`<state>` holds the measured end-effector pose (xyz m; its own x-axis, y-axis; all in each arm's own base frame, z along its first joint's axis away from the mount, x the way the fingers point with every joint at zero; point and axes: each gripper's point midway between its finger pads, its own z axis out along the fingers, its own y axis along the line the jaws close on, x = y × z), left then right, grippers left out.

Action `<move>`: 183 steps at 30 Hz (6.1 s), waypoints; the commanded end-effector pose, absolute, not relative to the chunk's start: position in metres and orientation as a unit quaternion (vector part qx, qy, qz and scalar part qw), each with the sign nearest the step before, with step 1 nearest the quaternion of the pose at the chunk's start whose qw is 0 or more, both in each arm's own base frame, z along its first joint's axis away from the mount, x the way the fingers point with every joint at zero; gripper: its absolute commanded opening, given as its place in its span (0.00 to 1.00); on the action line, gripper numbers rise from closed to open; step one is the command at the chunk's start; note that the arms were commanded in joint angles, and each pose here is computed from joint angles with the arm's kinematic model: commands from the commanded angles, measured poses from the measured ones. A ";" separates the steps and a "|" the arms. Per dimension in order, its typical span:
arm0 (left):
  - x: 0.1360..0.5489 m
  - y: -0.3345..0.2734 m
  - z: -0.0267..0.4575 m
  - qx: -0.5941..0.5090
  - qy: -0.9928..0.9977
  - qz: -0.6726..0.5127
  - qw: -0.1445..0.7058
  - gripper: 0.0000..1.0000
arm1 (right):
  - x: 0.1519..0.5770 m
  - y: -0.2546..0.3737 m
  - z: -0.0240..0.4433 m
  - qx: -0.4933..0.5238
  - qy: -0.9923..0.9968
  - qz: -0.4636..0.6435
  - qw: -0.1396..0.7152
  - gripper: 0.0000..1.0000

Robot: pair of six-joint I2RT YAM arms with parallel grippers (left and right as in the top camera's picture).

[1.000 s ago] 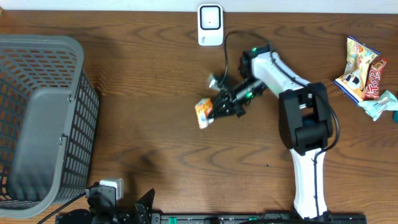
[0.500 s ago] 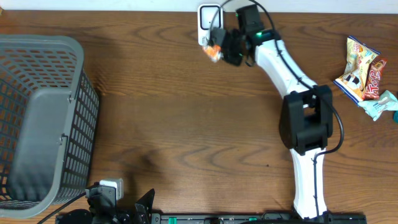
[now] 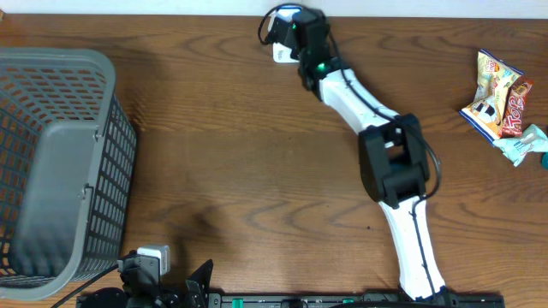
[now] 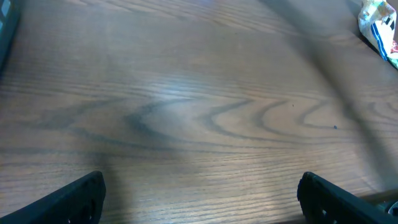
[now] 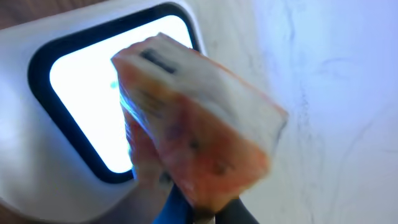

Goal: Scan the item barcode

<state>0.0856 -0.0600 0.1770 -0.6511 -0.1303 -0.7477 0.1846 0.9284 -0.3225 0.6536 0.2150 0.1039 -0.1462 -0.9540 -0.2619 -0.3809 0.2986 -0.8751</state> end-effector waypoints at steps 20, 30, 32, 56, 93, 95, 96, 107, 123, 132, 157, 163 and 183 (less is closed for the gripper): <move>0.085 -0.061 0.179 0.026 0.886 -0.186 0.424 0.98 | 0.612 -0.051 0.122 -0.261 0.836 -0.435 0.210 0.01; 0.085 -0.061 0.179 0.026 0.886 -0.186 0.424 0.98 | 0.550 -0.206 0.067 -0.078 0.917 -0.365 0.143 0.08; 0.085 -0.061 0.179 0.026 0.886 -0.186 0.424 0.98 | 0.543 -0.226 0.070 -0.025 0.919 -0.363 0.153 0.31; 0.085 -0.061 0.179 0.026 0.886 -0.186 0.424 0.98 | 0.392 -0.099 0.530 0.075 0.743 -0.086 0.659 0.99; 0.085 -0.061 0.179 0.026 0.886 -0.186 0.424 0.98 | 0.017 -0.027 0.617 0.134 0.465 -0.113 0.868 0.99; 0.085 -0.061 0.179 0.026 0.886 -0.186 0.424 0.98 | -0.010 -0.027 0.618 0.148 0.436 -0.122 0.879 0.99; 0.085 -0.061 0.179 0.026 0.886 -0.186 0.424 0.98 | -0.021 -0.027 0.617 0.153 0.425 -0.125 0.883 0.99; 0.085 -0.061 0.179 0.026 0.886 -0.186 0.424 0.98 | -0.073 -0.027 0.569 0.191 0.434 -0.146 0.868 0.99; 0.085 -0.061 0.179 0.026 0.886 -0.186 0.424 0.98 | 0.055 -0.029 0.429 0.189 0.667 -0.026 0.721 0.99; 0.085 -0.061 0.179 0.026 0.886 -0.186 0.424 0.98 | 0.129 -0.033 0.373 0.179 0.628 0.042 0.756 0.99; 0.085 -0.061 0.179 0.026 0.886 -0.186 0.424 0.98 | 0.237 -0.065 0.168 0.256 0.669 0.025 0.697 0.99; 0.085 -0.061 0.179 0.026 0.886 -0.186 0.424 0.98 | 0.237 -0.064 0.163 0.256 0.677 0.023 0.690 0.99; 0.084 -0.057 0.176 0.030 0.890 -0.173 0.422 0.98 | 0.237 -0.064 0.163 0.257 0.677 0.023 0.689 0.99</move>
